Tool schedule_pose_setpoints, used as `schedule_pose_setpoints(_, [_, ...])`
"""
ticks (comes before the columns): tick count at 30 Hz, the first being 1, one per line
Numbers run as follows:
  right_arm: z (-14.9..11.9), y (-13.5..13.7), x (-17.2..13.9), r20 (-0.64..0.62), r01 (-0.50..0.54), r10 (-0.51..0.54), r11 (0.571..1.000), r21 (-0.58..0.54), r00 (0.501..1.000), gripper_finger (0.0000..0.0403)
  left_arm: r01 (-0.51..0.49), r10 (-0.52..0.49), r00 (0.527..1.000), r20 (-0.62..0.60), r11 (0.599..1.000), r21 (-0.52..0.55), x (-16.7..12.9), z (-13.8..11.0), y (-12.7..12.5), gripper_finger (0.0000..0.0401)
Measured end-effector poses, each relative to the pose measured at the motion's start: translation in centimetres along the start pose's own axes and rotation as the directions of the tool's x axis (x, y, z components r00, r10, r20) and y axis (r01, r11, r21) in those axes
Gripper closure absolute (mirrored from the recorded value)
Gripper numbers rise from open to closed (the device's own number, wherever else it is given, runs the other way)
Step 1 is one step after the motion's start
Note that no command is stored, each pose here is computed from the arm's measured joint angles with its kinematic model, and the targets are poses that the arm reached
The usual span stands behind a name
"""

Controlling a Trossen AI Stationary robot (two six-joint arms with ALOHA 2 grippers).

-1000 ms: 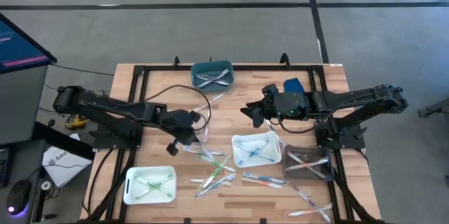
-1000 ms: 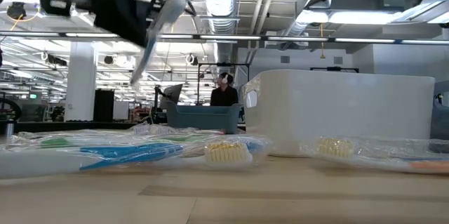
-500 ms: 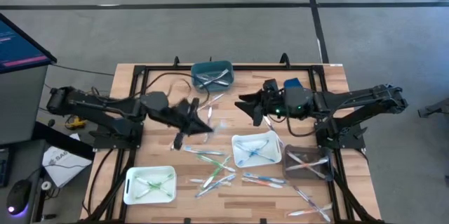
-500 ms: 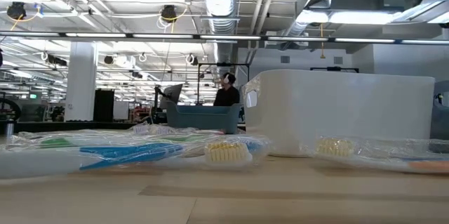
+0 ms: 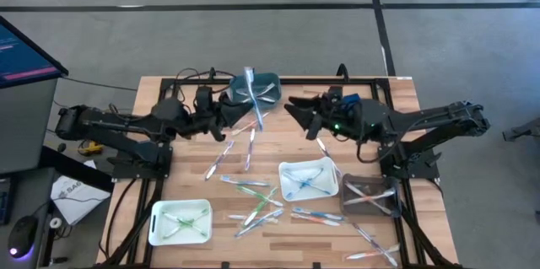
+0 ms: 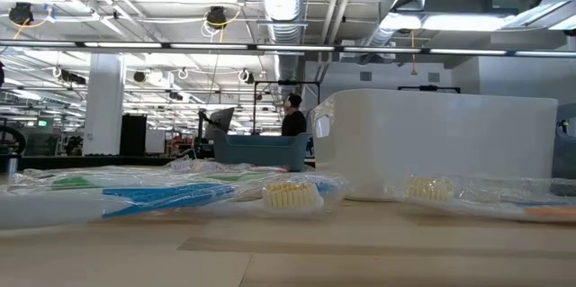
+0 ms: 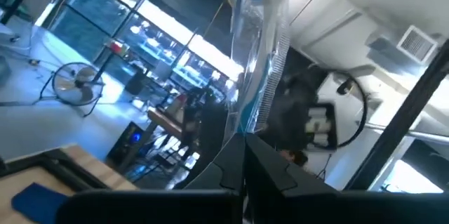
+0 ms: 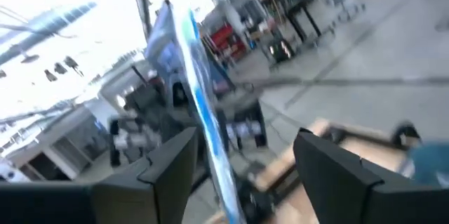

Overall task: Pick & Place Toothbrushes
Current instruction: Put the blue toothbrush into the top white bin

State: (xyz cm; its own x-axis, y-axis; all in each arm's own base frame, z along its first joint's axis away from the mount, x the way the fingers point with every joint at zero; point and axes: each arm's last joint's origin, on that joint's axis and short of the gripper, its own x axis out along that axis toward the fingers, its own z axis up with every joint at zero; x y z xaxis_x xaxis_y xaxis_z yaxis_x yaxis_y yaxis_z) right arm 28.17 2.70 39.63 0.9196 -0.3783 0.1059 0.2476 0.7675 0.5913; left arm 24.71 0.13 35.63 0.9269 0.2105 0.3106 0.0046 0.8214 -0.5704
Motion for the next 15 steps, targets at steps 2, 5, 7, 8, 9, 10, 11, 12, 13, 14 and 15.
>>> schedule_pose_setpoints(2, [0.6, 0.1, 0.1, 0.026, -0.004, 0.004, 1.0, -0.01, 1.0, 0.016, -0.014, 0.014, 1.0, -0.01, 1.0, 0.004, 0.0, -0.1, 0.1, 0.0401])
schedule_pose_setpoints(5, [1.8, 0.2, 0.4, 0.039, 0.013, -0.012, 1.0, -0.008, 0.999, 0.015, -0.036, 0.036, 0.999, -0.031, 0.999, 0.011, 0.0, -0.4, 0.3, 0.0401])
schedule_pose_setpoints(7, [2.6, 0.3, 0.5, 0.008, 0.047, -0.047, 0.999, -0.023, 0.999, 0.0148, -0.065, 0.066, 0.996, -0.054, 0.998, 0.022, 0.0, -0.6, 0.5, 0.0401])
schedule_pose_setpoints(8, [2.9, 0.3, 0.5, -0.015, 0.069, -0.069, 0.997, -0.037, 0.997, 0.0147, -0.078, 0.079, 0.995, -0.06, 0.997, 0.026, -0.1, -0.7, 0.6, 0.0401])
schedule_pose_setpoints(9, [3.3, 0.4, 0.4, -0.035, 0.086, -0.088, 0.995, -0.053, 0.996, 0.0147, -0.089, 0.091, 0.994, -0.065, 0.996, 0.031, -0.1, -0.8, 0.6, 0.0401])
schedule_pose_setpoints(10, [3.8, 0.6, 0.3, -0.056, 0.1, -0.104, 0.993, -0.069, 0.993, 0.0147, -0.102, 0.104, 0.992, -0.067, 0.994, 0.036, -0.1, -0.9, 0.6, 0.0401])
schedule_pose_setpoints(11, [4.2, 0.7, 0.1, -0.074, 0.112, -0.119, 0.99, -0.083, 0.99, 0.0147, -0.113, 0.115, 0.991, -0.069, 0.993, 0.043, -0.1, -1.0, 0.7, 0.0401])
schedule_pose_setpoints(12, [4.6, 0.9, -0.1, -0.095, 0.124, -0.134, 0.987, -0.097, 0.986, 0.0147, -0.118, 0.122, 0.99, -0.07, 0.992, 0.049, -0.1, -1.0, 0.7, 0.0401])
schedule_pose_setpoints(13, [4.9, 1.0, -0.3, -0.12, 0.14, -0.153, 0.984, -0.11, 0.981, 0.0147, -0.121, 0.125, 0.99, -0.068, 0.991, 0.054, -0.1, -1.0, 0.7, 0.0401])
schedule_pose_setpoints(14, [5.1, 1.0, -0.5, -0.149, 0.155, -0.173, 0.98, -0.126, 0.974, 0.0147, -0.123, 0.127, 0.99, -0.067, 0.991, 0.061, -0.1, -1.0, 0.8, 0.0401])
schedule_pose_setpoints(15, [5.3, 1.0, -0.7, -0.176, 0.172, -0.194, 0.976, -0.137, 0.965, 0.0146, -0.129, 0.133, 0.989, -0.065, 0.989, 0.069, -0.1, -1.0, 0.8, 0.0401])
